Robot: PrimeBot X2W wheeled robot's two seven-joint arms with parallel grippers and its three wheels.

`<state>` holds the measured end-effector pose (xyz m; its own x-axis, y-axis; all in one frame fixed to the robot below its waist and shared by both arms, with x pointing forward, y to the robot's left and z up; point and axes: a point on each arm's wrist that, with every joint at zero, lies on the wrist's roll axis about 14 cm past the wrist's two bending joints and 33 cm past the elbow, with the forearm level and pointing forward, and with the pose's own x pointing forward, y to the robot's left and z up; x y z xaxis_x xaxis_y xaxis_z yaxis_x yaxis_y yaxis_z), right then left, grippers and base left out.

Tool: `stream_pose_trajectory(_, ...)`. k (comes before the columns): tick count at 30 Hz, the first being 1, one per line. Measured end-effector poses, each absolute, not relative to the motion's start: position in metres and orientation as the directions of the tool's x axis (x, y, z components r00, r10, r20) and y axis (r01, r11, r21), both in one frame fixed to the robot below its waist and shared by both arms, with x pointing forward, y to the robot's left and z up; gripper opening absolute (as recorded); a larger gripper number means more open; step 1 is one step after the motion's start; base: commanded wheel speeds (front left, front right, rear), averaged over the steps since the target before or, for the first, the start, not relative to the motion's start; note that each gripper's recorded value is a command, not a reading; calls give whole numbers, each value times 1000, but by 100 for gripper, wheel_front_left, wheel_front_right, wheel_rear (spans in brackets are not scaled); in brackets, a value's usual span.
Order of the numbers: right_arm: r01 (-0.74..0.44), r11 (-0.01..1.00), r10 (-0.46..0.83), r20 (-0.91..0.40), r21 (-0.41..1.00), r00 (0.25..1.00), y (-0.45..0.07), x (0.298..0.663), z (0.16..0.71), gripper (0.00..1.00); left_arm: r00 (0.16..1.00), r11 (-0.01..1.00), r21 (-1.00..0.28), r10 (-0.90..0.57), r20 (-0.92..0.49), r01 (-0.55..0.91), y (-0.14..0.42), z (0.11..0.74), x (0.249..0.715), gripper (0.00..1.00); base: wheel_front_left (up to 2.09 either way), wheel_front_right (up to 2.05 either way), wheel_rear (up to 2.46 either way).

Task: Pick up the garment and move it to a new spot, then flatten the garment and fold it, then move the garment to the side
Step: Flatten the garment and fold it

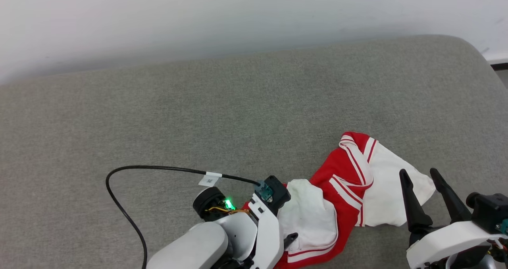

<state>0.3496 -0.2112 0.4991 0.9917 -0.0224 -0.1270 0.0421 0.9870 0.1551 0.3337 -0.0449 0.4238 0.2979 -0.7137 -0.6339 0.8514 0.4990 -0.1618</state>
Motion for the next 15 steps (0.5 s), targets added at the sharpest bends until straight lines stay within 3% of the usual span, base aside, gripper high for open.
stream_pose_trajectory(3, 61, 984, -38, -137, 166, 990, -216, 350, 494, 100, 235, 486, -191, -685, -690, 853, -41, 407, 329, 100, 0, 0, 0)
stream_pose_trajectory(4, 68, 983, -43, -145, 170, 988, -217, 350, 491, 100, 218, 481, -199, -677, -703, 854, -40, 402, 327, 76, 0, 0, 0)
stream_pose_trajectory(5, 74, 983, -48, -152, 171, 987, -219, 349, 488, 100, 205, 476, -206, -675, -709, 855, -40, 400, 326, 45, 0, 0, 0)
stream_pose_trajectory(7, 84, 981, -56, -160, 175, 985, -221, 349, 484, 100, 189, 464, -211, -675, -713, 860, -42, 397, 325, 0, 0, 0, 0)
stream_pose_trajectory(11, 89, 980, -60, -159, 181, 985, -222, 350, 483, 100, 185, 451, -216, -690, -699, 866, -44, 399, 324, 0, 0, 0, 0)
stream_pose_trajectory(15, 82, 979, -54, -153, 187, 987, -221, 352, 483, 100, 264, 473, -181, -724, -637, 862, -44, 417, 339, 0, 0, 0, 0)
